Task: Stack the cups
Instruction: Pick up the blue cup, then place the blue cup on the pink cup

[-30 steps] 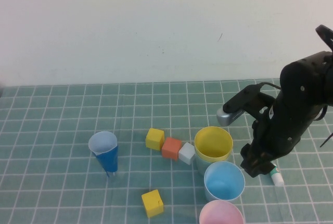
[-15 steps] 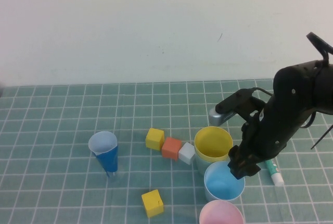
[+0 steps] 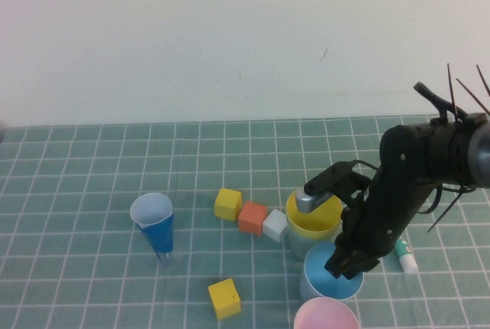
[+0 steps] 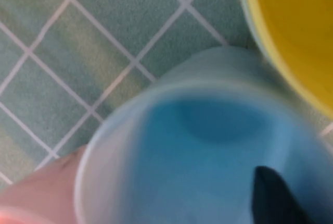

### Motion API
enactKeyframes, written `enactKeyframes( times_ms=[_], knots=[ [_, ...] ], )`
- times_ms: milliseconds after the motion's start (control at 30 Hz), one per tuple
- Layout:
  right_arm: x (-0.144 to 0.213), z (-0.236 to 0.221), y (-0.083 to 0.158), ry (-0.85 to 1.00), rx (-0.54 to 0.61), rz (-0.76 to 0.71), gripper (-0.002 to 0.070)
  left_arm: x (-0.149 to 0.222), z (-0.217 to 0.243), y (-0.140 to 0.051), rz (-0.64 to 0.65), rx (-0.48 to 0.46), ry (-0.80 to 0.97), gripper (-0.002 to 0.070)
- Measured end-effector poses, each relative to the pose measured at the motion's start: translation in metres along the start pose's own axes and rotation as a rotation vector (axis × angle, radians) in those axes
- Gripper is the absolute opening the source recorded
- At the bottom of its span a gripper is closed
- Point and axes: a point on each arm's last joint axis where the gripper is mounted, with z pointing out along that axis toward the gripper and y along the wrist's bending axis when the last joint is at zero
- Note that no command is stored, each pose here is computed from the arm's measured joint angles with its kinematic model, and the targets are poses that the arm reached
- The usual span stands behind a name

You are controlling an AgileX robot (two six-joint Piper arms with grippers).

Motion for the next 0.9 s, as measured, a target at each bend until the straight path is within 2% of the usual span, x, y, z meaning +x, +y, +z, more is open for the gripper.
enactKeyframes(
  times_ms=[67,167,367,600,800,900],
  knots=[
    [-0.001,-0.001,0.000,0.001,0.001,-0.007,0.0069,0.000,0.000,0.000,0.000,0.000,0.000,-0.0001],
    [-0.003,-0.006,-0.002,0.019,0.017,-0.037,0.0022,0.000,0.000,0.000,0.000,0.000,0.000,-0.0001],
    [-0.004,-0.034,-0.005,0.083,0.095,-0.092,0.0017,0.000,0.000,0.000,0.000,0.000,0.000,-0.0001],
    [0.003,-0.058,-0.009,0.137,0.183,-0.089,0.0016,0.000,0.000,0.000,0.000,0.000,0.002,-0.0001],
    [0.015,-0.112,0.004,0.077,0.207,-0.110,0.0016,0.000,0.000,0.000,0.000,0.000,0.002,-0.0001],
    [0.025,-0.143,0.018,0.016,0.165,-0.144,0.0016,0.000,0.000,0.000,0.000,0.000,0.002,-0.0003]
  ],
)
